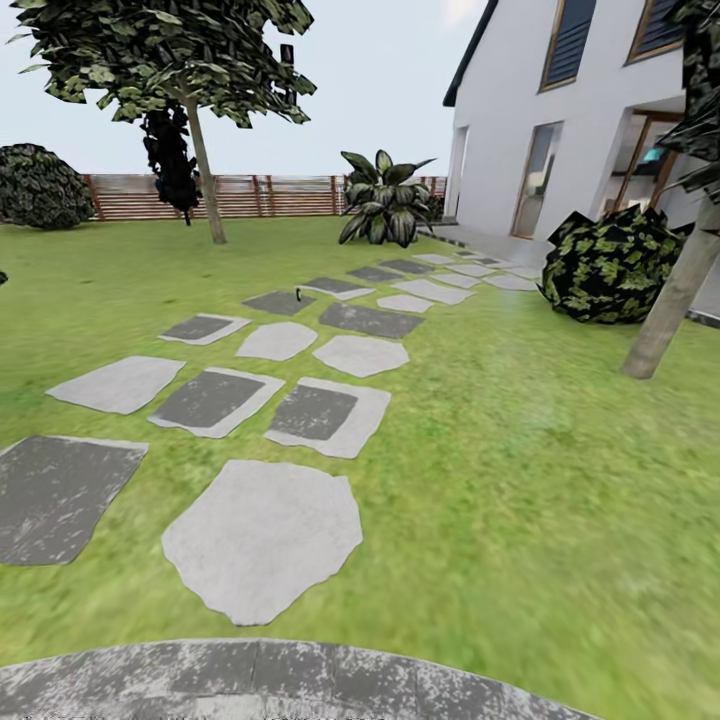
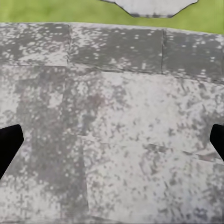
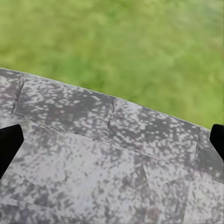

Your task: In the garden, pick up the pesticide atomizer on the floor and spray pesticide onto both trees until each tree trunk is fully covered.

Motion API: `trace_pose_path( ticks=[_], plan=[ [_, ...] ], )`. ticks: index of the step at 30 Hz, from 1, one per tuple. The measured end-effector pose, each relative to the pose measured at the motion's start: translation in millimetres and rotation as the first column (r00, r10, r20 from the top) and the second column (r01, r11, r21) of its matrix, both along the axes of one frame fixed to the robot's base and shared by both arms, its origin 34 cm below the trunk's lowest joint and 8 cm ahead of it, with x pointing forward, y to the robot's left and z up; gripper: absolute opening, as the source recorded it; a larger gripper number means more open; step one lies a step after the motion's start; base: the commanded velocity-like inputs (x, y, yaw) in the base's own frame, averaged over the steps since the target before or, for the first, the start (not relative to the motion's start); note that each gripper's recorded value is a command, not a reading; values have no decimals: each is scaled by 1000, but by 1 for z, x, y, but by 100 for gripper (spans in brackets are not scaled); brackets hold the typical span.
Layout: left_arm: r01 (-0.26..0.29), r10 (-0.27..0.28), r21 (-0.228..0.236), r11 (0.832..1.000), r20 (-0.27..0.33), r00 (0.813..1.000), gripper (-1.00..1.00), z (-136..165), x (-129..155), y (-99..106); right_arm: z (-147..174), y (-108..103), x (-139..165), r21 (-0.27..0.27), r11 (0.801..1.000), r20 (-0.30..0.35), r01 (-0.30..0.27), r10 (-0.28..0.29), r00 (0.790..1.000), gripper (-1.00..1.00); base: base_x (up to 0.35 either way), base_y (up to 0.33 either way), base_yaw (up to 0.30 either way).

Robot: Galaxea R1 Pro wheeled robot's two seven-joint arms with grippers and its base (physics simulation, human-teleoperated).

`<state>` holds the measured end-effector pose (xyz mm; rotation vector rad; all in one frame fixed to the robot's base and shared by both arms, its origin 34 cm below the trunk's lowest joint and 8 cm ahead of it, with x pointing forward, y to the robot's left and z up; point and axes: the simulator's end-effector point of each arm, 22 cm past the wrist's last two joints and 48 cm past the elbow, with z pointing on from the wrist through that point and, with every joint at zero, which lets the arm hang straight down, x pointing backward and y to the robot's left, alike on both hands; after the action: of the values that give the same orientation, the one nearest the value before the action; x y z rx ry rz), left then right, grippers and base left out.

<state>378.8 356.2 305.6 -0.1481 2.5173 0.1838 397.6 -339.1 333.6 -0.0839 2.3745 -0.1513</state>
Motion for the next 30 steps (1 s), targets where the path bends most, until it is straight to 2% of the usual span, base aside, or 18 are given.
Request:
trace_pose_path(
  ticks=[8,30],
  plan=[
    [0,0,0,1000,-2,1000,100,-18,-4,0,-18,0,-4,0,1000,-1,0,0,1000,100,0,0,117],
    [3,-3,0,1000,1,1000,100,-66,-15,-1,-66,0,-15,0,1000,-1,0,0,1000,100,0,0,3]
  ],
)
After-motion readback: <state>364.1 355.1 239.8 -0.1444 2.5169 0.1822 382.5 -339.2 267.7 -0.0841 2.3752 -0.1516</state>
